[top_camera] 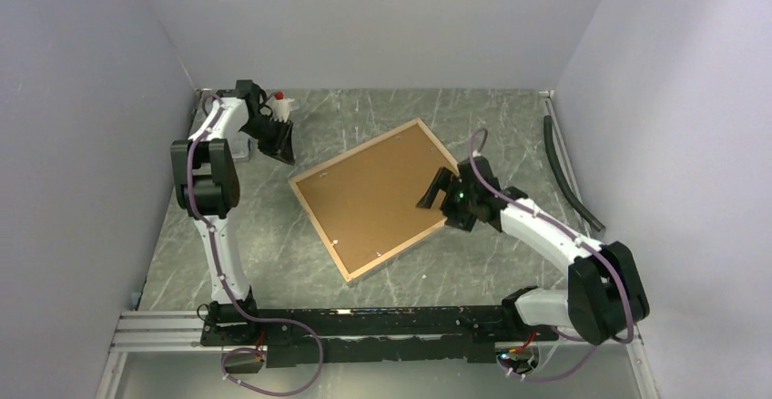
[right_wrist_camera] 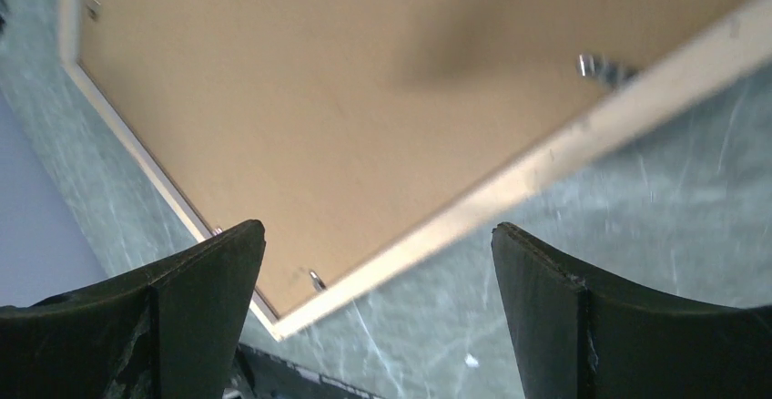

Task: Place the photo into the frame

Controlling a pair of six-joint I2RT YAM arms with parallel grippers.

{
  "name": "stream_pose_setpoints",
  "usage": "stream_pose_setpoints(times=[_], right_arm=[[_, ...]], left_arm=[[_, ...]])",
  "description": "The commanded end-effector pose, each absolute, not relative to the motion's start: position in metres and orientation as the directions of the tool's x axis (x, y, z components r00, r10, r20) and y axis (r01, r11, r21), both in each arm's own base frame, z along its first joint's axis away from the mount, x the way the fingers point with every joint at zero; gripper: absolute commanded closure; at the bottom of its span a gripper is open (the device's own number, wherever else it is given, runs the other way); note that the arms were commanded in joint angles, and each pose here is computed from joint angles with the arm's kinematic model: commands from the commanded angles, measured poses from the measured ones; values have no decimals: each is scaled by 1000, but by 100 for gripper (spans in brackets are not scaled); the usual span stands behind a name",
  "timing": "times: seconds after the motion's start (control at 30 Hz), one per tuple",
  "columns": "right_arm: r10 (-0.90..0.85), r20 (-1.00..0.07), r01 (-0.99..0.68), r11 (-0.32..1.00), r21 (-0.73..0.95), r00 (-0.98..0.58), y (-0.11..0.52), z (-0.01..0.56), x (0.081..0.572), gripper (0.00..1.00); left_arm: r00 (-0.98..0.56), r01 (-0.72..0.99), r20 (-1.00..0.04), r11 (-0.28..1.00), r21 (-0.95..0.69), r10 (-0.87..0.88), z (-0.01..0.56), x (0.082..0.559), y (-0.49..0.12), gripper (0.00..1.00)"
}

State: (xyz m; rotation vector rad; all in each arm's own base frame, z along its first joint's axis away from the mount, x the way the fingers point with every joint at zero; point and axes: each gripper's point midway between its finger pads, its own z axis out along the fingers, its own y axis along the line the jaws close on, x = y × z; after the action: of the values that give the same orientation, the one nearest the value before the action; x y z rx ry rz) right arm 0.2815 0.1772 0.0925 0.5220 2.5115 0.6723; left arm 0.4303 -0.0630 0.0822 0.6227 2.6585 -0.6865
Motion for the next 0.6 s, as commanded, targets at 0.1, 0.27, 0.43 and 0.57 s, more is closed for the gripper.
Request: stream_pose_setpoints(times=[0.1, 0.27, 0.43, 0.57], right_arm=[[529, -232, 287, 720, 632, -816, 196, 80, 239, 0], [510, -227, 279, 731, 623, -830, 201, 71, 244, 0], [492, -284, 256, 767, 588, -823, 196, 64, 270, 0], [507, -314, 262, 773, 578, -803, 183, 63, 294, 0]], left_arm=[[-904, 365, -378, 818, -445, 198, 45, 455, -74, 73], [-919, 366, -340, 758, -540, 201, 37, 436, -89, 74], [-915, 398, -306, 722, -565, 265, 33, 401, -92, 76], [-901, 434, -284, 698, -570, 329, 29, 364, -90, 77]])
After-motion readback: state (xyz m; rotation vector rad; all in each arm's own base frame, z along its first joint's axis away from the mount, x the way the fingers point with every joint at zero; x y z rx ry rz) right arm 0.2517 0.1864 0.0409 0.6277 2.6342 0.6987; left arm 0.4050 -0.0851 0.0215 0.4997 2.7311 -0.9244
